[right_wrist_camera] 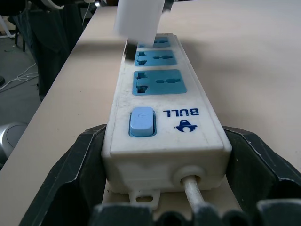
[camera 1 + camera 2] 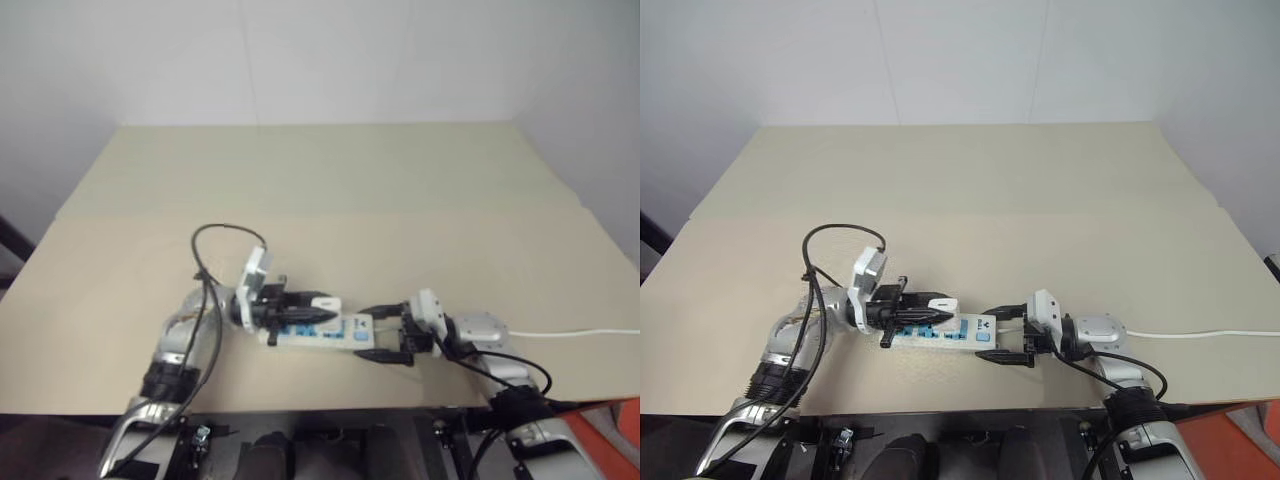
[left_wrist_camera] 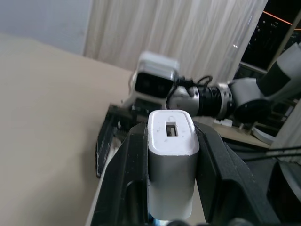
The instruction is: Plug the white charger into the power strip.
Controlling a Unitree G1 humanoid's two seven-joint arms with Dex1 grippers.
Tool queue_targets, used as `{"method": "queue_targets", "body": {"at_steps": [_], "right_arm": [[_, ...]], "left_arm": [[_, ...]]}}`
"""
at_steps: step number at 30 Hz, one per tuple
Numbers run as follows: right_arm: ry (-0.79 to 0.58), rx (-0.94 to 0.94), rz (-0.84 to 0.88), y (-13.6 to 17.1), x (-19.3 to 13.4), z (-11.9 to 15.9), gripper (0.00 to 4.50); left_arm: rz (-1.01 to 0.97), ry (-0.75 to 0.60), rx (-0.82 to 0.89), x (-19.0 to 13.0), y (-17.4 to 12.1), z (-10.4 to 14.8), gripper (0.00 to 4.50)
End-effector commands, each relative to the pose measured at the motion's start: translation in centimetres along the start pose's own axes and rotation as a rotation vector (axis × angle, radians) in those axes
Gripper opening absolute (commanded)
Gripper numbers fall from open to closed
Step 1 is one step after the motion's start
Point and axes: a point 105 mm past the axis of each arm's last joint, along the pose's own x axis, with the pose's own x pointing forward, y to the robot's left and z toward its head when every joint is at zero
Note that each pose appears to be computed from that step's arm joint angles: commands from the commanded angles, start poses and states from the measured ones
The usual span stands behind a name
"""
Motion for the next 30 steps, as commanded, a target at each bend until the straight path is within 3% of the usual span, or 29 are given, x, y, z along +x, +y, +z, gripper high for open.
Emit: {"method": "queue_targets", "body": {"at_steps": [1, 9, 30], "right_arm": [[0.058, 0.044, 0.006, 0.5, 0.0, -1.6, 3.44], [0.068, 0.039, 0.002, 0.4, 0.1, -1.6, 3.44], [0.056, 0.039, 0.002, 0.4, 0.2, -1.4, 3.44]], "left_arm": [[-0.027, 0.028, 0.049, 0.5, 0.3, 0.2, 1.00], [-0.046, -0.003, 0.052, 0.7, 1.0, 0.9, 1.00], [-0.117, 0.069, 0.089, 0.3, 0.8, -0.8, 1.00]]}}
